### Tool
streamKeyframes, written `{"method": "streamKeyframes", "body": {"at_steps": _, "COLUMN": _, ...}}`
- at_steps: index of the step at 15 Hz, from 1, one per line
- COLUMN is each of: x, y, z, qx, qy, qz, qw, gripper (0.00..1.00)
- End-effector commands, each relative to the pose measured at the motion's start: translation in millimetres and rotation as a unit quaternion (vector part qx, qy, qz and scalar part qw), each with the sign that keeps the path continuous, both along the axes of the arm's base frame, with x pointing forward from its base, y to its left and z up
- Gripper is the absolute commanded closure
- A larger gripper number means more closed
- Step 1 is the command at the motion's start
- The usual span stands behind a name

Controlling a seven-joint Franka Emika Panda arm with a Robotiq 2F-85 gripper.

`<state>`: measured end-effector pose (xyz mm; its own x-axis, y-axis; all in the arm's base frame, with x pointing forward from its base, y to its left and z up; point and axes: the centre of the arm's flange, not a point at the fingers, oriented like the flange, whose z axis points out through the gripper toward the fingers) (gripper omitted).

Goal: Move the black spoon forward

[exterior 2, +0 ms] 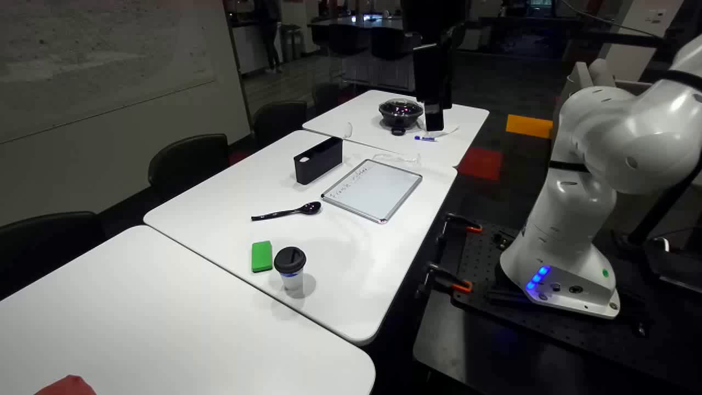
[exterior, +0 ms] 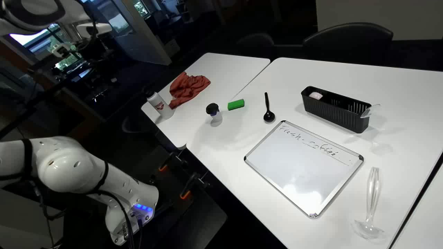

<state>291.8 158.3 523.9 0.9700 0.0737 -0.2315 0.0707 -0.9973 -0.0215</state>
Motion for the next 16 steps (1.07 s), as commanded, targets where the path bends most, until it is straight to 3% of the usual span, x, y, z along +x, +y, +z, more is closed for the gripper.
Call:
{"method": "streamKeyframes", "body": {"at_steps": 1, "x": 0, "y": 0, "z": 0, "qx": 0.0, "qy": 0.0, "qz": 0.0, "qw": 1.0, "gripper": 0.0}}
{"method": "streamKeyframes", "body": {"at_steps": 7, "x": 0, "y": 0, "z": 0, "qx": 0.0, "qy": 0.0, "qz": 0.0, "qw": 1.0, "gripper": 0.0}}
{"method": "streamKeyframes", "body": {"at_steps": 9, "x": 16, "y": -11, "z": -3, "qx": -0.004, "qy": -0.009, "qz": -0.026, "qw": 0.9996, "gripper": 0.0}}
{"method": "streamKeyframes", "body": {"at_steps": 16, "x": 125, "y": -129, "z": -50, "qx": -0.046, "qy": -0.021, "qz": -0.072, "qw": 0.9961, "gripper": 0.0}}
